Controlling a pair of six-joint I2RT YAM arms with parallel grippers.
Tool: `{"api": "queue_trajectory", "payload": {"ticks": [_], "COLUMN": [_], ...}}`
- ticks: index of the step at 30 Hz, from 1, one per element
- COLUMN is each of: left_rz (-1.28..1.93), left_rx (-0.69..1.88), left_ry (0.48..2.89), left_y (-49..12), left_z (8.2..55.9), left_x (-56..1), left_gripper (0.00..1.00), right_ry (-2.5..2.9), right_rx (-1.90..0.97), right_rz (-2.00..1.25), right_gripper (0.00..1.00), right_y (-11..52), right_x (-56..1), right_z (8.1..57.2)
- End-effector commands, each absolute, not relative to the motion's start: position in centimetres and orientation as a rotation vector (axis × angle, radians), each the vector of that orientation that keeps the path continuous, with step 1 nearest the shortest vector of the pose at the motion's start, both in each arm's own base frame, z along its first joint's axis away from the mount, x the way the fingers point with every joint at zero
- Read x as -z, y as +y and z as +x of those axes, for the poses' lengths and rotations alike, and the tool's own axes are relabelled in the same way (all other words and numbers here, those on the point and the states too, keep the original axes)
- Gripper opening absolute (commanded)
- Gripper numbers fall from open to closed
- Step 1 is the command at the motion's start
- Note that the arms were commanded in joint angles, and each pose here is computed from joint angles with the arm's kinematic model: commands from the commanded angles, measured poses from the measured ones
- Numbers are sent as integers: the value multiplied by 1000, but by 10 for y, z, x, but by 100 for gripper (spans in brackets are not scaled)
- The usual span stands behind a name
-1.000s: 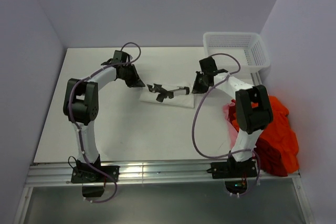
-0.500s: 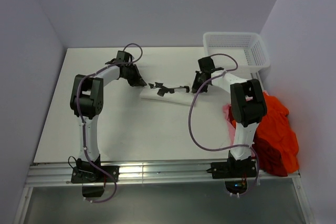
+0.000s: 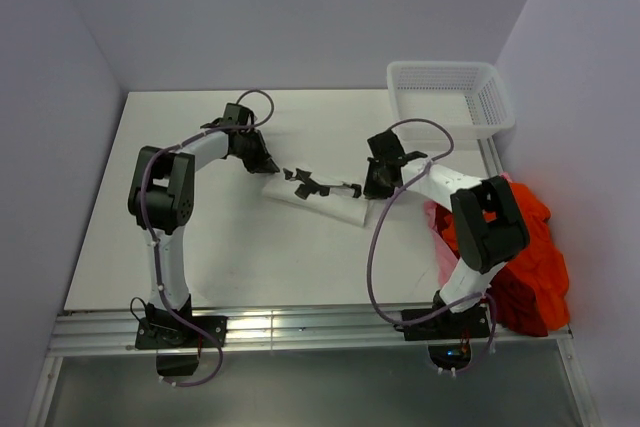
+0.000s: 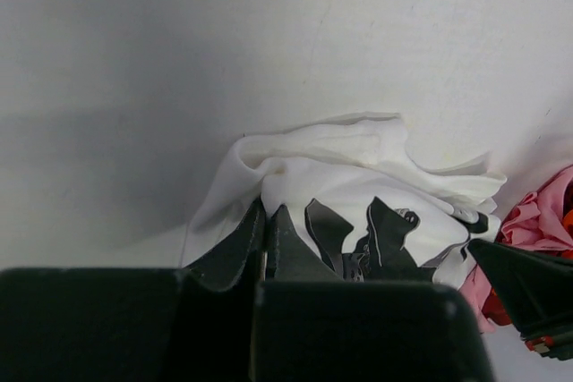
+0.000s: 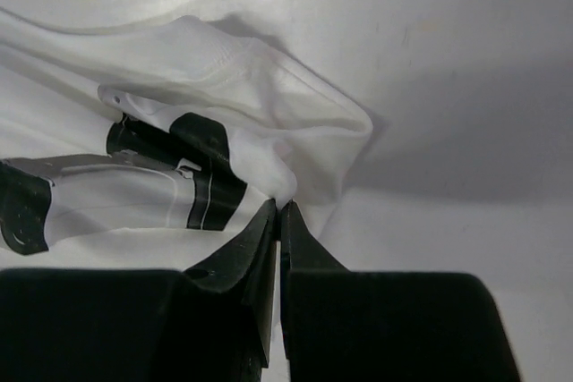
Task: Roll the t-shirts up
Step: Roll the tshirt
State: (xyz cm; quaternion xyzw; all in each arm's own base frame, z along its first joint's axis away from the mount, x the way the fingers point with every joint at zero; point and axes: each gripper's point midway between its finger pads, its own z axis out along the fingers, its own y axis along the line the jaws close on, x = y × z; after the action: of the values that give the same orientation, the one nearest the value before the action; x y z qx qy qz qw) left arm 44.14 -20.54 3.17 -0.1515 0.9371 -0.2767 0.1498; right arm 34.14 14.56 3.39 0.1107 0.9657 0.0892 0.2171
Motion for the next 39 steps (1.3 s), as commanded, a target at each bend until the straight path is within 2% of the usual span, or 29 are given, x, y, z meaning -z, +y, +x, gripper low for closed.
{"api": "queue_trajectory", "payload": {"ticks": [1,6,14,18,21,23,24,25,26,28,29,33,39], "left_rz": [-470,-456,-405,-380,-378,-375,-377,-378,-378,-369,-362,-327,-208], "left_rx": [569,608,611,614,611,608,598,593,592,610,630,740,845], "left_ry": [2712,2665,2621,2611,2606,2601,2605,2602,2599,2572,2561,2509,2475], "left_y": [-169,-172,-170,-169,-168,-168,-167,-166,-166,-167,-168,-179,-212], "left_z": [435,438,436,434,433,434,434,434,434,433,429,414,392], "left_x": [-20,-41,-84,-93,-96,-99,-100,-101,-104,-116,-123,-145,-164], "left_gripper": [0,0,2,23,29,34,40,42,43,44,45,52,57], "right_ry": [2721,2674,2661,2669,2677,2684,2687,2683,2684,2657,2639,2556,2499], "right_rx": [-78,-147,-205,-213,-201,-207,-203,-202,-180,-176,-170,-196,-245], "right_rz": [284,267,244,244,256,258,263,264,272,276,277,273,276], "right_gripper": [0,0,1,5,7,13,20,35,41,67,76,78,73], "right_y": [123,135,140,139,134,133,132,131,128,125,123,122,126], "right_x": [-28,-35,-48,-42,-36,-32,-31,-32,-31,-36,-40,-67,-90], "right_z": [300,279,278,269,263,257,255,254,252,253,254,262,266]}}
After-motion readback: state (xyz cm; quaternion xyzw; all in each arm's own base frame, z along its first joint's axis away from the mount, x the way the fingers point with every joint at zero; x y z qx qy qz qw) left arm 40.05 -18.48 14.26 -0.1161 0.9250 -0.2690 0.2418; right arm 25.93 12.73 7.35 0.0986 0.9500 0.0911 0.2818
